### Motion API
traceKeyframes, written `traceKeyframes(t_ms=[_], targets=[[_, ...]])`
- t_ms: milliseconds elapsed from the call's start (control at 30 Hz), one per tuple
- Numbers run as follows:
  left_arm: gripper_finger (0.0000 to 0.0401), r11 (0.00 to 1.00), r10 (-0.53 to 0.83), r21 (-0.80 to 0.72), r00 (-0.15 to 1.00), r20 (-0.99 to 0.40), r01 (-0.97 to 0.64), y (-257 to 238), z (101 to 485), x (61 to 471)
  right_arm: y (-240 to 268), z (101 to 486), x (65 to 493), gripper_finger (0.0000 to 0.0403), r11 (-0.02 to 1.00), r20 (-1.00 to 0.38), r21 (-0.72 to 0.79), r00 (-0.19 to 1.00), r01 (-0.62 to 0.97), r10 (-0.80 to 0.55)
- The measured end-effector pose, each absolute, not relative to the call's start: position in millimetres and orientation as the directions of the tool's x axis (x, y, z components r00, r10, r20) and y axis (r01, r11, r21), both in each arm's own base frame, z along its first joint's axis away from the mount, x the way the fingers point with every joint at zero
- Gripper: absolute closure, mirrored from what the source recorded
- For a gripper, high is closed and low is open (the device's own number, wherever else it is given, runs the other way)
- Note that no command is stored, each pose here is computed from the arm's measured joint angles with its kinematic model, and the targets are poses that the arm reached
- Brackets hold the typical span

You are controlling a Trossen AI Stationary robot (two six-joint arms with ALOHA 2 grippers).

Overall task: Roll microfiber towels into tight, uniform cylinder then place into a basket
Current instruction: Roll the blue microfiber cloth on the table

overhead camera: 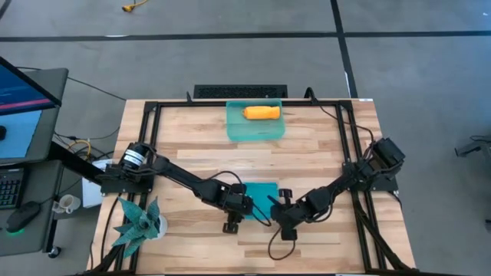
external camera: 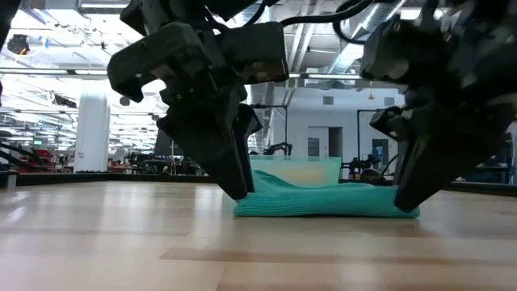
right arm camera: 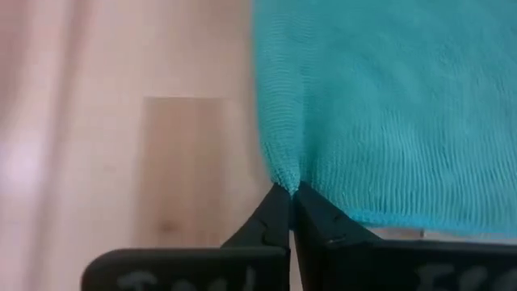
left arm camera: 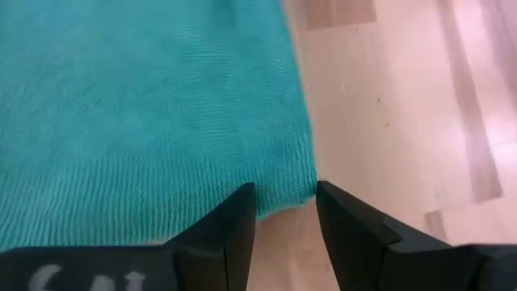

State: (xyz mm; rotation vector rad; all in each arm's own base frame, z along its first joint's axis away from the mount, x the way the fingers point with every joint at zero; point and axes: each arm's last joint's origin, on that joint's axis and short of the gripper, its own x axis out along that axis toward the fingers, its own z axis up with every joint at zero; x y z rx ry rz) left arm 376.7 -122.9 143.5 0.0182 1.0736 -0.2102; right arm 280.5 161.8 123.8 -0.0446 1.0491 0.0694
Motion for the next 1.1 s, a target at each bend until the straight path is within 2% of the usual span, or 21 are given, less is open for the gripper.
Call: traceKeyframes(t_ms=[200, 367, 667, 900, 1100], targets=[[0.0276, 0.981, -0.088, 0.005, 0.47, -0.878, 0.192, -124, 155, 377, 169, 129, 283, 0.0397, 0.996, -0.858, 0.028, 0.51, -0.09, 0.07], [0.0276, 0.968, 0.021, 0.142, 0.497, -0.867, 0.207, -138, 169, 369, 167, 131, 286, 0.0385, 0.997, -0.849, 0.052, 0.523, -0.06, 0.076], [0.0276, 0.927, 0.075, 0.285, 0.624, -0.778, 0.245, -156, 184, 366, 158, 132, 292, 0.0396, 0.996, -0.848, 0.075, 0.523, -0.044, 0.087], [0.0276, 0.926, 0.096, 0.307, 0.649, -0.755, 0.219, -135, 165, 370, 154, 133, 294, 0.0388, 0.995, -0.852, 0.094, 0.514, -0.042, 0.102], [0.0276, 0.953, 0.014, 0.207, 0.65, -0.76, 0.221, -114, 151, 372, 154, 132, 294, 0.0394, 0.995, -0.853, 0.092, 0.511, -0.044, 0.102]])
